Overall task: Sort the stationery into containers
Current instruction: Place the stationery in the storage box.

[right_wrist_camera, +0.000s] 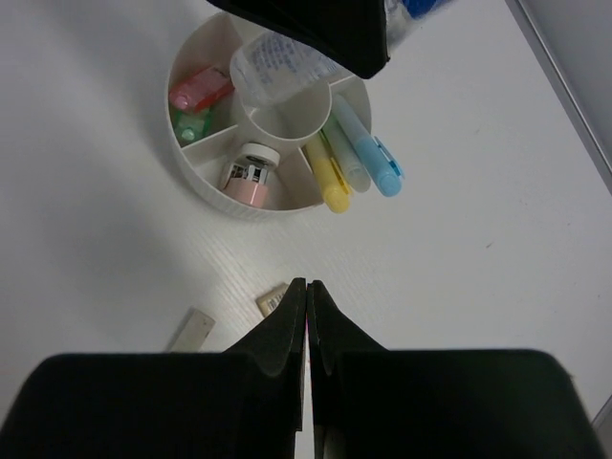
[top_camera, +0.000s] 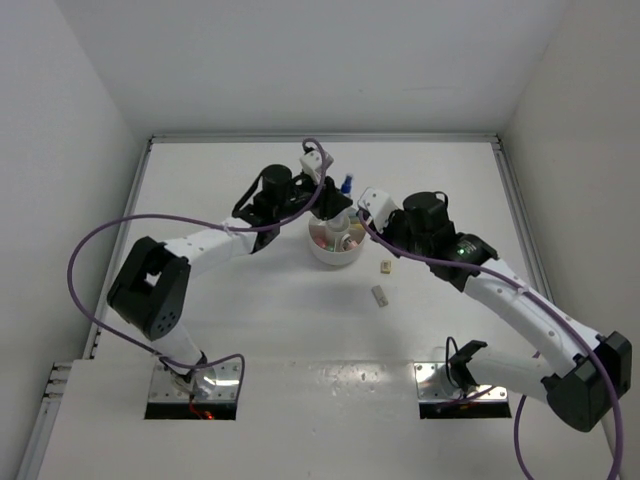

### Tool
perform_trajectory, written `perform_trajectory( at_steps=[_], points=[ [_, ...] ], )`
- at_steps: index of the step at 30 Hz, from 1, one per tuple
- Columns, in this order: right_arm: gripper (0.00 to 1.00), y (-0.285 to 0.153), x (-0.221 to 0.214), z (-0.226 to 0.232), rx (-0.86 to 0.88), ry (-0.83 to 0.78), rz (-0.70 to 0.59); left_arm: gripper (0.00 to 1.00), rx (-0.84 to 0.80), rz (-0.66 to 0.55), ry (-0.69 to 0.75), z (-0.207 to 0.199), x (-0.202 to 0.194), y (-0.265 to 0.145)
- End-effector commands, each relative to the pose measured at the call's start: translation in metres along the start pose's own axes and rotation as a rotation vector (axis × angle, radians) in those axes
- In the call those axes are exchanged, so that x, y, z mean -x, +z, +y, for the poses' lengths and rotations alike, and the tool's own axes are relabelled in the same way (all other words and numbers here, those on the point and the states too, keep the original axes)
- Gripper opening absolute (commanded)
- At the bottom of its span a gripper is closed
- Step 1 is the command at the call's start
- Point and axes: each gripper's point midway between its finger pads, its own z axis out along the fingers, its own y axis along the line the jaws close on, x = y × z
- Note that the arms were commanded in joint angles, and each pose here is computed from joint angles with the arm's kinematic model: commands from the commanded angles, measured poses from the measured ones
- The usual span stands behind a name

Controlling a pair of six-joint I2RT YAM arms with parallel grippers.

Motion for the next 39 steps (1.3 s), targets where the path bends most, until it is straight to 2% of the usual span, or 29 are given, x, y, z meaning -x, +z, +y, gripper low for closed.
perform_trajectory(
  at_steps=[1,3,4,10,15,21,25,28,39],
  points=[
    [0.00,0.004,0.002,-0.004,-0.017,-0.014,-0.013,0.00,0.041,-0.177,0.142,-0.001,0.053,0.008],
    [0.00,0.004,0.002,-0.004,-0.017,-0.014,-0.013,0.00,0.057,-0.187,0.151,-0.001,0.052,0.012],
    [0.00,0.004,0.002,-0.004,-0.017,-0.014,-0.013,0.00,0.053,-0.158,0.141,0.000,0.038,0.020],
    [0.00,0.006,0.000,-0.003,-0.012,-0.013,-0.005,0.00,0.094,-0.201,0.117,0.012,0.039,0.031],
    [0.02,0.006,-0.001,-0.005,-0.021,-0.022,-0.001,0.00,0.087,-0.178,0.086,0.013,0.020,0.039],
    [0.02,0.006,-0.001,-0.005,-0.021,-0.022,-0.001,0.00,0.109,-0.168,0.080,0.016,0.012,0.041],
    [0.02,0.006,-0.001,-0.005,-0.021,-0.022,-0.001,0.07,0.126,-0.137,0.089,0.020,0.004,0.040],
    [0.03,0.006,-0.001,-0.005,-0.021,-0.022,-0.001,0.08,0.132,-0.106,0.088,0.022,-0.006,0.039],
    [0.03,0.006,-0.001,-0.005,-0.021,-0.022,-0.001,0.09,0.168,-0.090,0.090,0.026,-0.014,0.029]
  ],
)
